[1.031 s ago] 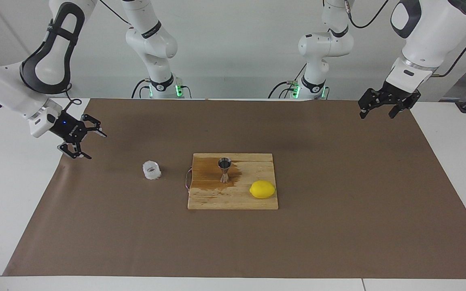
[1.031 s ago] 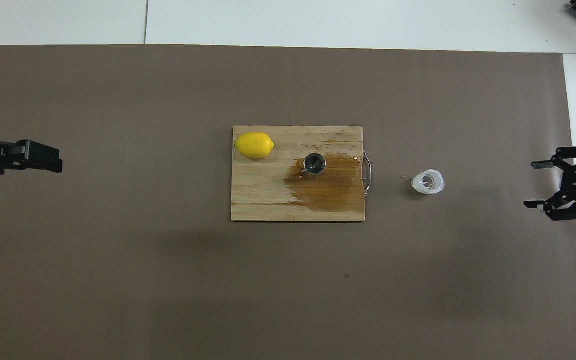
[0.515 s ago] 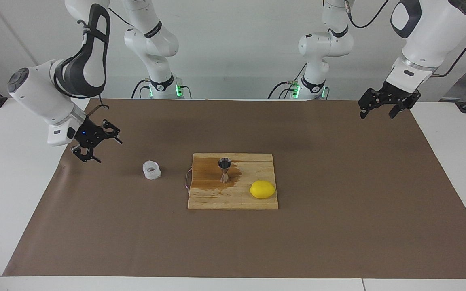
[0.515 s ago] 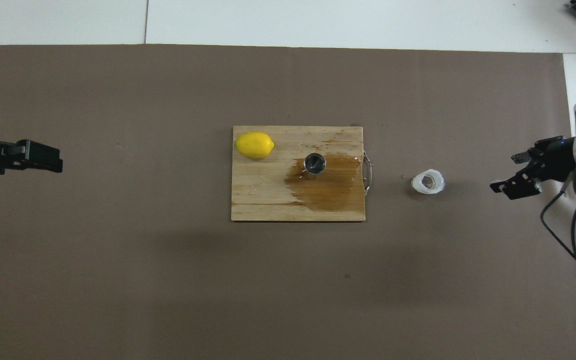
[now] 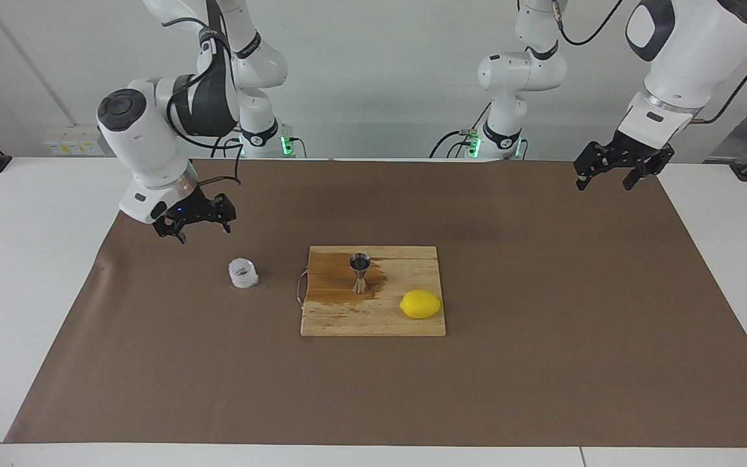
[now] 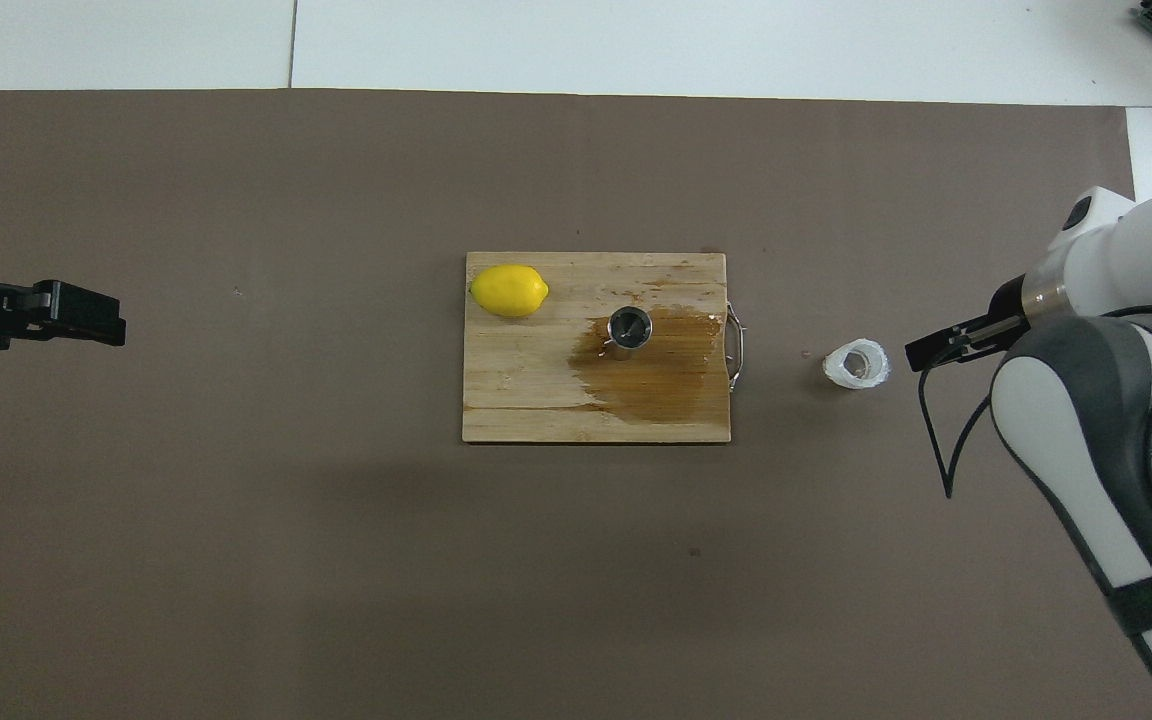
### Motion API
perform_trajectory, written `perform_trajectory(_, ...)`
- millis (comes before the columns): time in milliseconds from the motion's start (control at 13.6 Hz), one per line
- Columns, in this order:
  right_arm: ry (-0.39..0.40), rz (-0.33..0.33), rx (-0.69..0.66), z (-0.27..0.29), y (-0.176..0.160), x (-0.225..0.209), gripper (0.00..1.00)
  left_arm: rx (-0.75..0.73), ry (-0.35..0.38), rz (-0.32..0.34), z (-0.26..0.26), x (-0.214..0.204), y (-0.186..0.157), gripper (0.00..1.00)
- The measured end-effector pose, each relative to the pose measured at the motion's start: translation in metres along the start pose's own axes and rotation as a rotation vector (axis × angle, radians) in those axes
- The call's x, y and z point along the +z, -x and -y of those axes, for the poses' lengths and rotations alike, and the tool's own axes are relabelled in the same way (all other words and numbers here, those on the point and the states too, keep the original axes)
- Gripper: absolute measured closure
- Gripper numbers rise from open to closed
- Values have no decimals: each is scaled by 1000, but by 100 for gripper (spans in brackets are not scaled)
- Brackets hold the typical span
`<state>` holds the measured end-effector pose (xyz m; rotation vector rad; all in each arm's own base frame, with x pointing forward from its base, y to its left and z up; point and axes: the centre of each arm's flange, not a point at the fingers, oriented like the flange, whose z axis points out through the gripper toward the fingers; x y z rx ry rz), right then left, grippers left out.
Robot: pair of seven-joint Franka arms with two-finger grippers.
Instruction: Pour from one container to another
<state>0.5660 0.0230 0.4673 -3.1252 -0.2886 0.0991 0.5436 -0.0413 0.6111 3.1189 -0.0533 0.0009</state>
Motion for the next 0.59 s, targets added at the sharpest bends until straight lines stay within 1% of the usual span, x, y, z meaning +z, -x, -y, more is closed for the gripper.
perform_trajectory(147, 4, 45, 125, 5, 7, -29, 0, 0, 0, 0, 0, 0, 0, 0)
perform_trajectory(221, 5, 48, 160, 4, 11, -55, 0, 0, 0, 0, 0, 0, 0, 0)
perform_trajectory(442, 7, 6, 198, -7, 29, -136, 0, 0, 0, 0, 0, 0, 0, 0)
perform_trajectory(515, 8, -10, 209, -12, 33, -154, 0, 0, 0, 0, 0, 0, 0, 0)
perform_trajectory(589, 8, -20, 214, -14, 35, -162, 0, 0, 0, 0, 0, 0, 0, 0)
